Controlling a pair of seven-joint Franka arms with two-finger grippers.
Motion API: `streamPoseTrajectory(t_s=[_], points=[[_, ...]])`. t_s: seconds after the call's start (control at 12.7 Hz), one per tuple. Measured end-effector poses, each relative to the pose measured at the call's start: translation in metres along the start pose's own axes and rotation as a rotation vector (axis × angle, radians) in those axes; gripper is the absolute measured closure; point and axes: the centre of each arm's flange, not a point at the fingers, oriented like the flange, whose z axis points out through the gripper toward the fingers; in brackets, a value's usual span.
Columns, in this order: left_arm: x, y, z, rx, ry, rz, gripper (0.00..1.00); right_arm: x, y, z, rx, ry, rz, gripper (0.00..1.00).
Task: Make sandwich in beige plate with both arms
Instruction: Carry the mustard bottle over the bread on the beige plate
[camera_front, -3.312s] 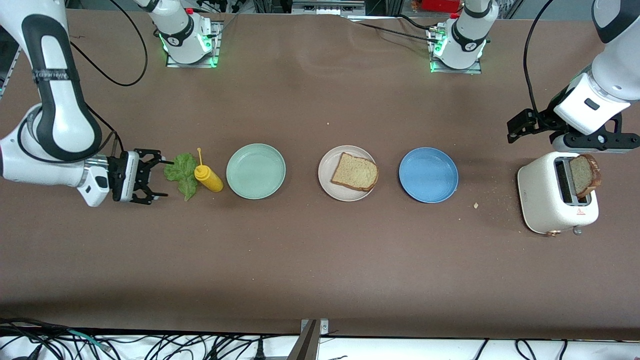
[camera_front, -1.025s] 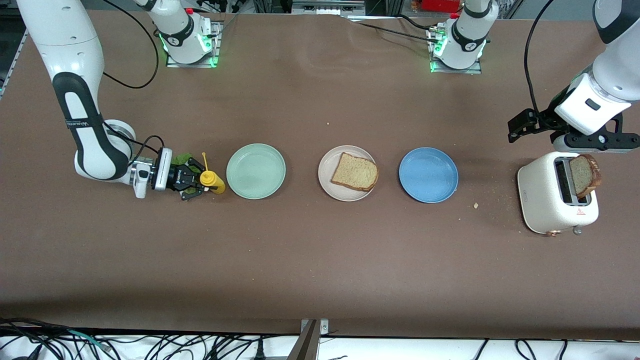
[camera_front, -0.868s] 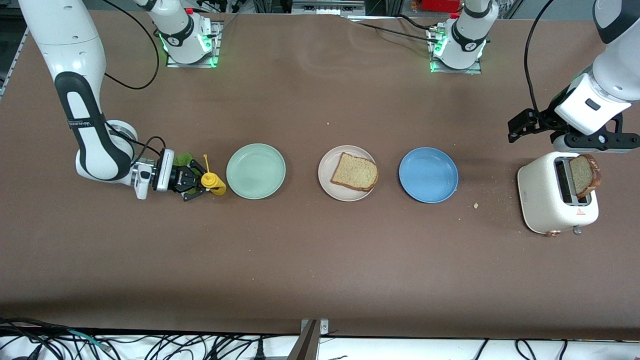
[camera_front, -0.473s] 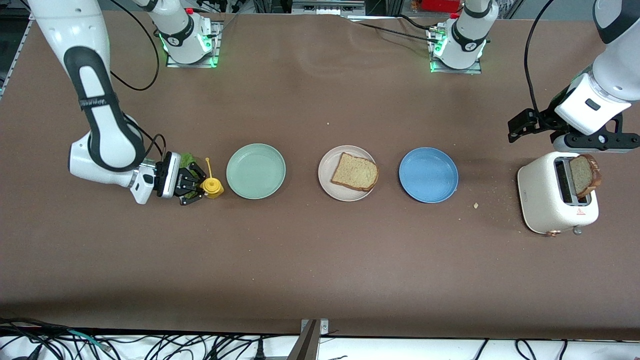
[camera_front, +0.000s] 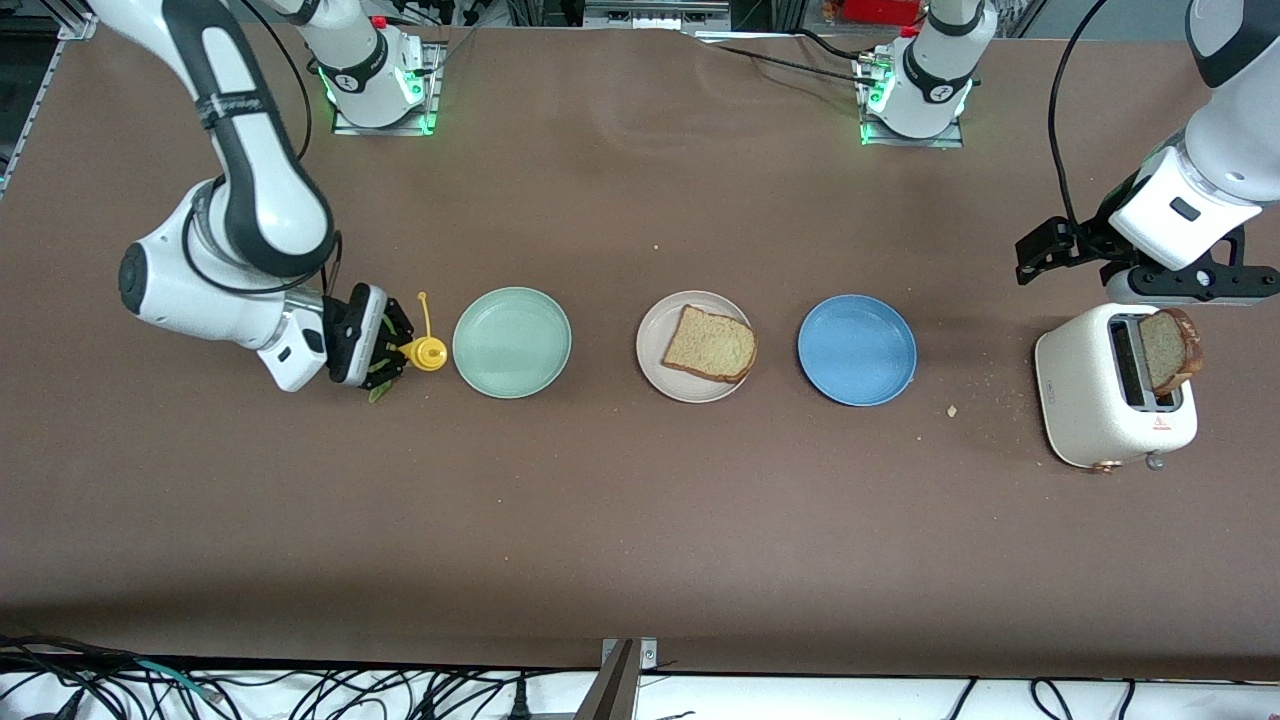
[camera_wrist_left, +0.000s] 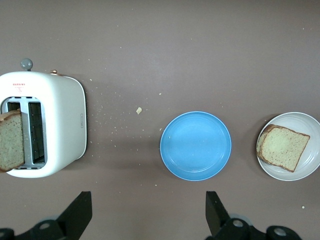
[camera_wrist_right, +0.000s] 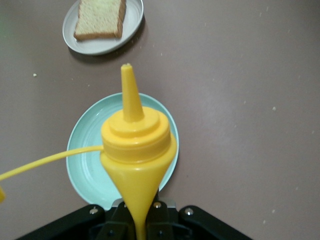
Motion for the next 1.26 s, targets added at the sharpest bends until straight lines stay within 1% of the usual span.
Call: streamPoseTrajectory(t_s=[0.16, 0.32, 0.47, 0.71, 0.79, 0.95, 1.1, 1.26], points=[[0.000, 0.000, 0.000, 0.000, -0.001, 0.000, 0.00, 0.031, -0.022, 0.007, -0.024, -0.116, 0.073, 0.95], [0.000, 0.000, 0.000, 0.000, -0.003, 0.000, 0.00, 0.064, -0.050, 0.024, -0.049, -0.198, 0.140, 0.95], [0.000, -0.002, 0.000, 0.001, -0.003, -0.004, 0.00, 0.100, -0.085, 0.045, -0.093, -0.277, 0.187, 0.95], [-0.002, -0.014, -0.001, 0.003, -0.017, -0.025, 0.00, 0.157, -0.155, 0.082, -0.209, -0.393, 0.228, 0.95], [-0.003, -0.015, -0.005, 0.003, -0.014, -0.026, 0.00, 0.173, -0.179, 0.092, -0.244, -0.442, 0.233, 0.95], [-0.005, -0.014, -0.016, 0.002, 0.004, -0.025, 0.00, 0.203, -0.217, 0.106, -0.308, -0.564, 0.238, 0.95], [-0.008, -0.012, -0.020, 0.003, 0.000, -0.021, 0.00, 0.235, -0.246, 0.122, -0.391, -0.686, 0.240, 0.95], [-0.009, -0.011, -0.020, 0.004, -0.010, -0.018, 0.00, 0.261, -0.265, 0.148, -0.463, -0.786, 0.235, 0.95]])
